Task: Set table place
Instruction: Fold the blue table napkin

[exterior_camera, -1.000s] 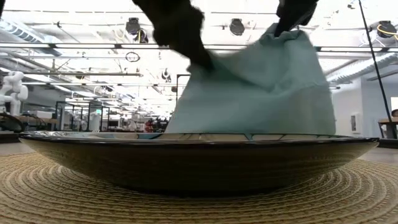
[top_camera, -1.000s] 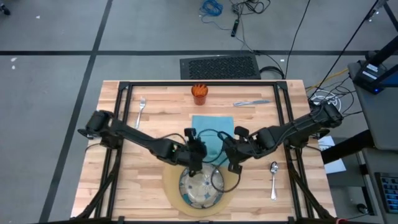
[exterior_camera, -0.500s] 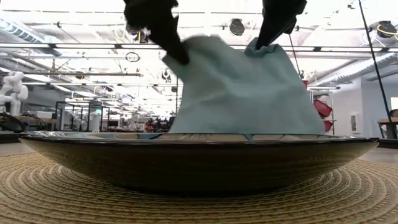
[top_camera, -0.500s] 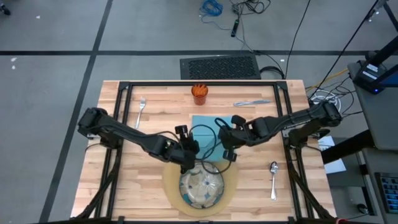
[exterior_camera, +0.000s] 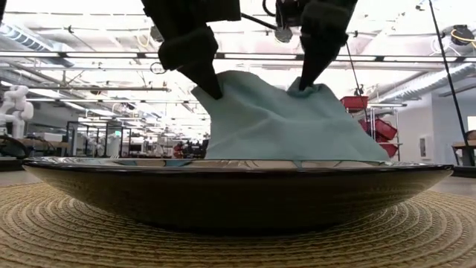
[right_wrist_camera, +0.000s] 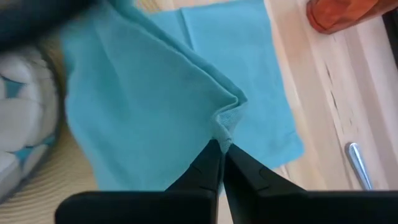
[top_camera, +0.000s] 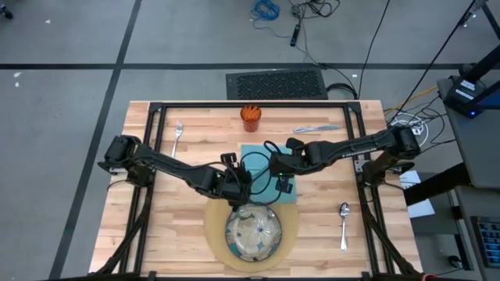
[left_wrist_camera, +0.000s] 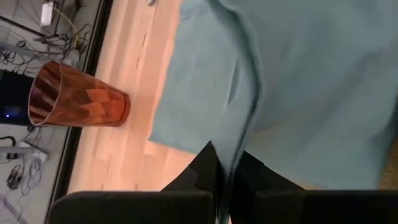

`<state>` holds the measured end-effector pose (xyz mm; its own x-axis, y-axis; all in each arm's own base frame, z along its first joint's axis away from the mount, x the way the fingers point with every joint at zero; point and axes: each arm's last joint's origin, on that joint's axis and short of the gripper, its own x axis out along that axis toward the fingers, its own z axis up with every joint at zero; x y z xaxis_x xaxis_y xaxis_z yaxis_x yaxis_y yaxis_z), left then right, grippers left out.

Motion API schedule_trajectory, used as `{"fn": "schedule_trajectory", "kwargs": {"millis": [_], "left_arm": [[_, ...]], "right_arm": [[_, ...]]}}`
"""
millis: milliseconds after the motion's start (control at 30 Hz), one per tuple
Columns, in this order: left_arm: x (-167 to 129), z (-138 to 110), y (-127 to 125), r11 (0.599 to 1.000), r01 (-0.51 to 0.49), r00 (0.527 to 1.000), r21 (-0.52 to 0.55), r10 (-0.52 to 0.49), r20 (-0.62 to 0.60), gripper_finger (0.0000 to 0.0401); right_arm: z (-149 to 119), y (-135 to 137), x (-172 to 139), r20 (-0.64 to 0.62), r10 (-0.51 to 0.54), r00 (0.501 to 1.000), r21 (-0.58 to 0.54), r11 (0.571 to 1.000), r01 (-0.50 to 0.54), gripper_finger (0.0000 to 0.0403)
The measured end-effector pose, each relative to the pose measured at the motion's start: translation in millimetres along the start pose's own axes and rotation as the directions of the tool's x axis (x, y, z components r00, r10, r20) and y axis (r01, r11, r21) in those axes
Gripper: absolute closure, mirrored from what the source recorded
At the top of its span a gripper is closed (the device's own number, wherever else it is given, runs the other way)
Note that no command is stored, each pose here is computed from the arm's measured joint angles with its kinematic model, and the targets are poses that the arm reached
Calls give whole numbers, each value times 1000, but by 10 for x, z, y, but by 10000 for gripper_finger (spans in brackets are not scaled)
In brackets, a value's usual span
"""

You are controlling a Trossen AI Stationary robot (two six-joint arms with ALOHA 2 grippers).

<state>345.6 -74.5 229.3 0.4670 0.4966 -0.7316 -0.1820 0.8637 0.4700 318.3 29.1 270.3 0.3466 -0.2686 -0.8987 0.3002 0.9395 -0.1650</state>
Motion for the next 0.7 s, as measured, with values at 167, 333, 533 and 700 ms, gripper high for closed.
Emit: {"fn": "schedule_trajectory", "kwargs": {"millis": [167,333,533,700], "left_arm": [[72,-34,111,1000,-24,998,6,24,-57,401],[164,-28,246,999,-45,996,3,45,-81,401],[264,-30,354,999,-47,993,3,47,-109,401],[338,-50,383,1000,-22,994,-1,21,-108,401]], "right_arm": [[38,-88,106,-27,-21,999,-11,1000,20,403],[78,-204,156,-30,-32,999,-3,999,32,403],[96,-336,194,-55,-24,998,7,1000,24,403],[40,-443,284,-119,14,993,36,999,-10,403]]}}
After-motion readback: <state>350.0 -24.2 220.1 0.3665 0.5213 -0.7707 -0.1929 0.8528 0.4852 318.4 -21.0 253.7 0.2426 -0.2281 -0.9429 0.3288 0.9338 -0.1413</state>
